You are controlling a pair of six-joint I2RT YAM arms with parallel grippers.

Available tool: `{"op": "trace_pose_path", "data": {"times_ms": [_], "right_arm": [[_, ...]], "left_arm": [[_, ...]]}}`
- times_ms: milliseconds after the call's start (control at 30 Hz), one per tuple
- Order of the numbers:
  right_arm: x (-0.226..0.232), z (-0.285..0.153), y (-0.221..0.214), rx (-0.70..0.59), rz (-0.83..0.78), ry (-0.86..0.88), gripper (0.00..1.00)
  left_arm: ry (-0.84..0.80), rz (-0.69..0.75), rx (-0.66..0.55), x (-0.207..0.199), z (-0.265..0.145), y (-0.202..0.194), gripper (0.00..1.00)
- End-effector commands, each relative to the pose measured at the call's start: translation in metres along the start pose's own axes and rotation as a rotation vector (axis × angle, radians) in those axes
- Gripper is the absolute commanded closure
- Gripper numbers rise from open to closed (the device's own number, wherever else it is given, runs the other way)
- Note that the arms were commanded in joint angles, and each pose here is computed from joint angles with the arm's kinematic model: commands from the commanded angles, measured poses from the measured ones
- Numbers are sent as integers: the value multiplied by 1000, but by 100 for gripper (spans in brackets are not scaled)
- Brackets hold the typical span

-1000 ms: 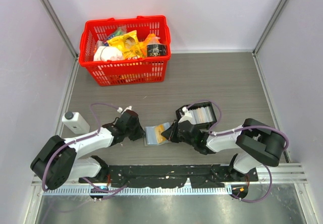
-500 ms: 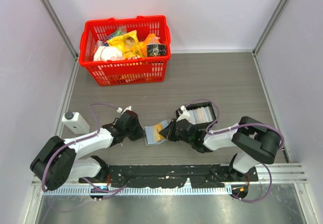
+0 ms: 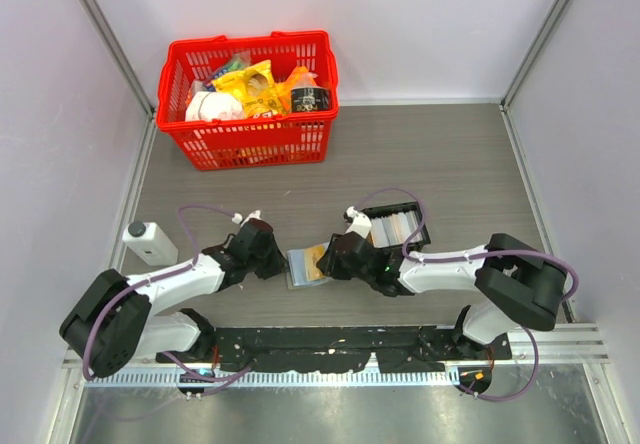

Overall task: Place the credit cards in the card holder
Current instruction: Insert the credit card into the card holder.

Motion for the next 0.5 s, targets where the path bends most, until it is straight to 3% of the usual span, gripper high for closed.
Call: {"op": "trace_pose_path", "data": {"times_ms": [0, 467], "right_arm": [[-1, -10, 12, -21, -109, -94, 67], [23, 19, 7, 94, -202, 36, 65]], "left_arm": [[114, 24, 39, 23, 5, -10, 100], [90, 33, 68, 17, 8, -9, 100]]}}
Point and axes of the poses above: each gripper's point midway between its finger pads, its own z axis out along the fingers, its own x axis along the line the jaws close on, y = z × x, the point moved 9 cm from there along -z, back along the fingers, and after that the axes turned 9 degrees about -z, right-handed, at the moved point
